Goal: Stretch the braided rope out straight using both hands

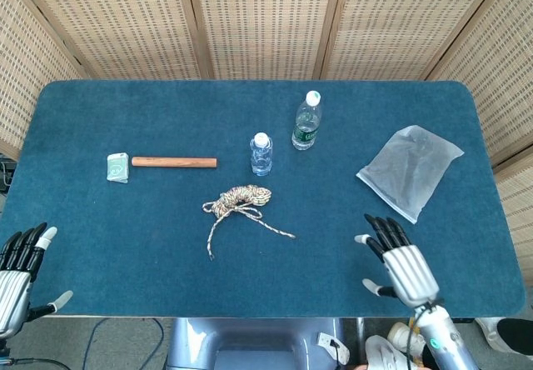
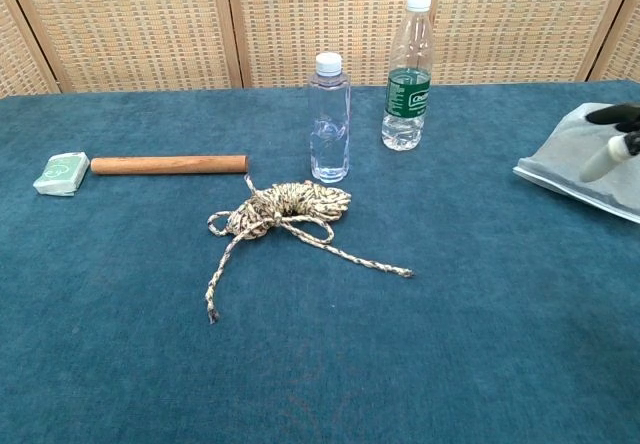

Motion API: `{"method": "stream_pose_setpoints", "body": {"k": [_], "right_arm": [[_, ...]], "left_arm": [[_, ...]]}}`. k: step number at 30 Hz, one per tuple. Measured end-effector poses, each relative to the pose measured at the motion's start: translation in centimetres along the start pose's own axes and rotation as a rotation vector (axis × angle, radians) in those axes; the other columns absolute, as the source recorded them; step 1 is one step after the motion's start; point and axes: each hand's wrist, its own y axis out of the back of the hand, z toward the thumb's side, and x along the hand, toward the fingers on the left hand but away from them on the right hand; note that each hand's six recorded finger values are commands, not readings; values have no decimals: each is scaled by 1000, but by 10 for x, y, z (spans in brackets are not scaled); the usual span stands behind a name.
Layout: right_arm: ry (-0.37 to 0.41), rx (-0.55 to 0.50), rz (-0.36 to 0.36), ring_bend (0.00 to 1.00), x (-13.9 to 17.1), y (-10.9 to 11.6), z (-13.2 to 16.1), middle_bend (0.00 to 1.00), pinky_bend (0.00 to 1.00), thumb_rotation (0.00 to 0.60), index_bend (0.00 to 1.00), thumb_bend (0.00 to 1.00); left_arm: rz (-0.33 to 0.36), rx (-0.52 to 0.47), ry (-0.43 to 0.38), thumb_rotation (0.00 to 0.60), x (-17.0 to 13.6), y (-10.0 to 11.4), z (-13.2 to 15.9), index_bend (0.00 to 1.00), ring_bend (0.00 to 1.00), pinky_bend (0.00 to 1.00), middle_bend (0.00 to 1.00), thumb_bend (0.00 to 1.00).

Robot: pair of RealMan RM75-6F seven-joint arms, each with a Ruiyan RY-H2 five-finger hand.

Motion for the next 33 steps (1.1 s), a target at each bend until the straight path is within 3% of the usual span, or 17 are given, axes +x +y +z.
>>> {"method": "stream_pose_setpoints", "body": {"k": [8, 12, 19, 33], "right_arm": [[-55, -10, 66, 0, -60, -34, 28, 0, 0, 600, 399, 164], [-108, 41, 127, 0, -91, -60, 50, 0, 0, 600, 406, 207], [-108, 142, 195, 0, -134, -95, 102, 0, 0, 600, 416, 273], [-170, 153, 225, 0, -153, -106, 106, 0, 0, 600, 434, 305]], "left_arm": [[-36, 44, 41, 600, 13, -13, -2, 0, 0, 0, 0, 81], [-56, 56, 57, 600, 20, -19, -2, 0, 0, 0, 0, 82], [-68, 63, 72, 600, 26, -23, -2, 0, 0, 0, 0, 83], [-73, 63, 82, 600, 28, -24, -4, 0, 0, 0, 0, 83]]}}
